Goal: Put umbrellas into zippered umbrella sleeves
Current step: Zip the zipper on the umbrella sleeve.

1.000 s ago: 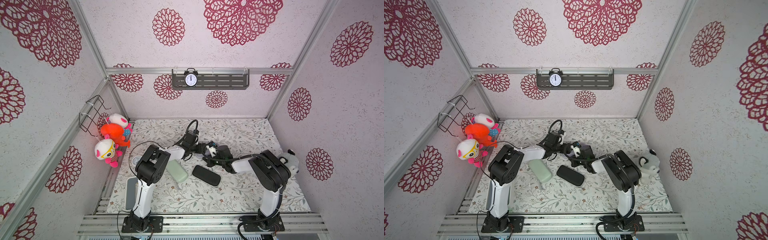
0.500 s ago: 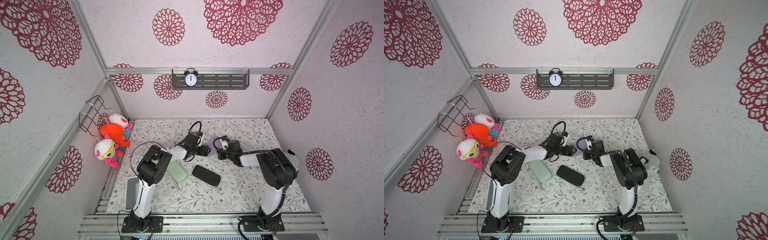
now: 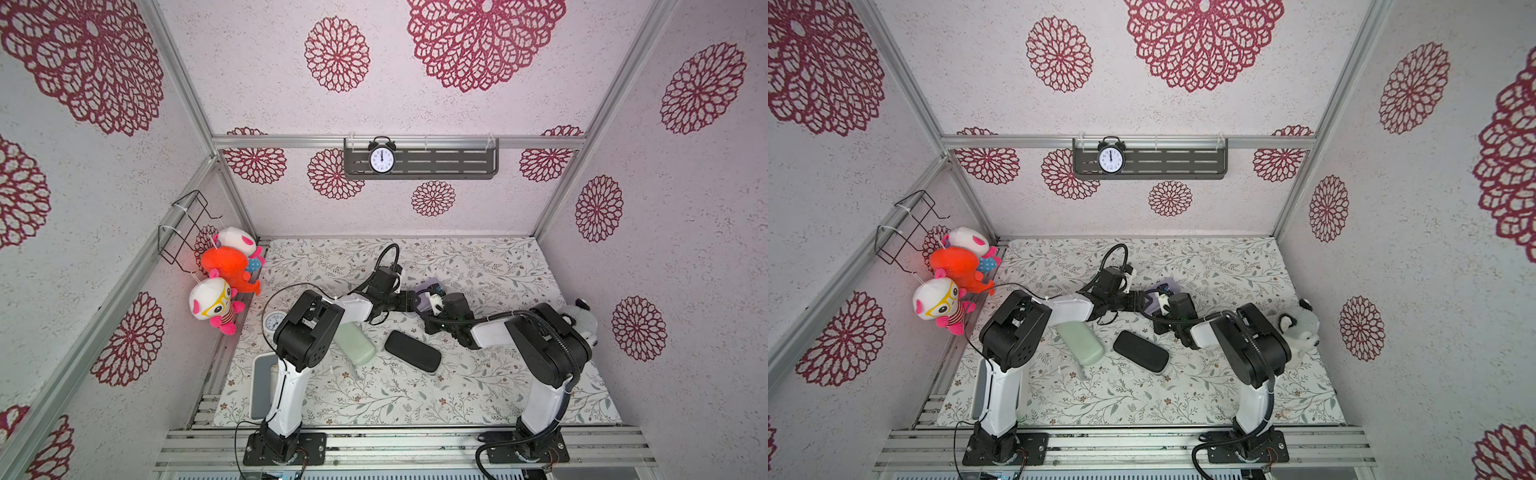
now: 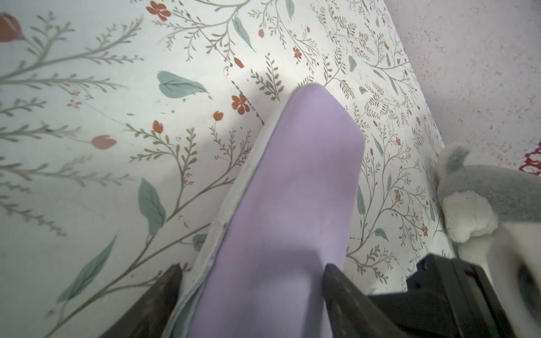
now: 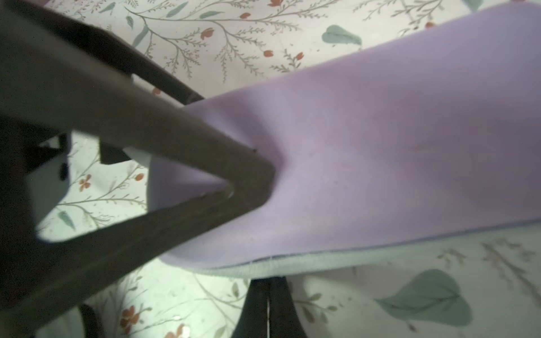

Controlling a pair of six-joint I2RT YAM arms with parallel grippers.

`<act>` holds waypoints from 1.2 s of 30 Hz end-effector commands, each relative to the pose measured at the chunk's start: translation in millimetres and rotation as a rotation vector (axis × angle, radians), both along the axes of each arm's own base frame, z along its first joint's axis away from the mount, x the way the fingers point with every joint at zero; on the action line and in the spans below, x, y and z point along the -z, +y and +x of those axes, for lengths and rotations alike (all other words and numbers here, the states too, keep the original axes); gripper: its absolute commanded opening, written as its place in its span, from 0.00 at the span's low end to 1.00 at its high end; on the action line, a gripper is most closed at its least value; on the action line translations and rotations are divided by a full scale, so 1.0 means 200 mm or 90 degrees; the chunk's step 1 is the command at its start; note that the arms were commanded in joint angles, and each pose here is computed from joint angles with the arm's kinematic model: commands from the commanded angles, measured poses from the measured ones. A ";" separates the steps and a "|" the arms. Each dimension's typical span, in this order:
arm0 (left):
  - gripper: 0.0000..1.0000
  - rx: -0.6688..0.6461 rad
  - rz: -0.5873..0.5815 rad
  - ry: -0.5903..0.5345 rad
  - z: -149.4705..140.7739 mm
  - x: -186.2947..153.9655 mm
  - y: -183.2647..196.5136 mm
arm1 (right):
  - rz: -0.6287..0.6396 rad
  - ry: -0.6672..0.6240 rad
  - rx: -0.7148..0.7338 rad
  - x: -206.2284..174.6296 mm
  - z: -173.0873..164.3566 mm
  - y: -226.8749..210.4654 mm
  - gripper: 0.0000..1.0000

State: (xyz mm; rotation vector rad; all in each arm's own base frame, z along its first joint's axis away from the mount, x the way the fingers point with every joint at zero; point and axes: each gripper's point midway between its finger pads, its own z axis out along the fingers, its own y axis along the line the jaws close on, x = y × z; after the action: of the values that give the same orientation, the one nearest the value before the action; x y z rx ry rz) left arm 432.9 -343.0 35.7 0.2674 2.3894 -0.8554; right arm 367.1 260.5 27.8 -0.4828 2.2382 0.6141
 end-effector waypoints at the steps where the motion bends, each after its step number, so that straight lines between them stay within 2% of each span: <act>1: 0.75 0.005 -0.009 0.057 -0.11 0.12 -0.04 | 0.102 -0.032 -0.101 -0.23 -0.12 0.28 0.00; 4: 0.69 0.008 -0.018 0.058 -0.10 0.11 -0.06 | 0.108 -0.023 -0.114 -0.24 -0.14 0.33 0.00; 10: 0.68 -0.008 -0.015 0.064 -0.11 0.14 -0.05 | 0.088 -0.029 -0.088 -0.21 -0.09 0.31 0.00; 16: 0.65 -0.049 -0.044 0.058 -0.07 0.12 -0.05 | 0.160 -0.019 -0.117 -0.26 -0.06 0.43 0.00; 19: 0.62 -0.082 -0.028 0.041 -0.06 0.10 0.02 | 0.114 -0.024 -0.080 -0.24 -0.05 0.34 0.00; 24: 0.58 -0.066 -0.013 0.051 -0.12 0.11 0.04 | 0.083 -0.017 -0.050 -0.20 -0.08 0.21 0.00; 27: 0.62 -0.069 -0.010 0.058 -0.14 0.12 0.08 | 0.067 -0.009 -0.033 -0.15 -0.10 0.13 0.00; 30: 0.78 -0.057 -0.026 0.061 -0.18 0.08 0.06 | 0.078 -0.006 -0.031 -0.14 -0.11 0.10 0.00; 34: 0.75 -0.028 -0.045 0.063 -0.21 0.03 0.00 | 0.068 -0.004 -0.021 -0.13 -0.11 0.05 0.00; 36: 0.73 -0.027 -0.025 0.044 -0.20 0.00 0.03 | 0.064 -0.002 -0.004 -0.13 -0.10 -0.01 0.00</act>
State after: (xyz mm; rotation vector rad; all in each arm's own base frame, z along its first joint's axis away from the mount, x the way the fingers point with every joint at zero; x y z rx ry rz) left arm 406.9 -339.8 34.5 0.1257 2.3854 -0.9329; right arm 333.0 274.0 30.5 -0.4734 2.2664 0.7654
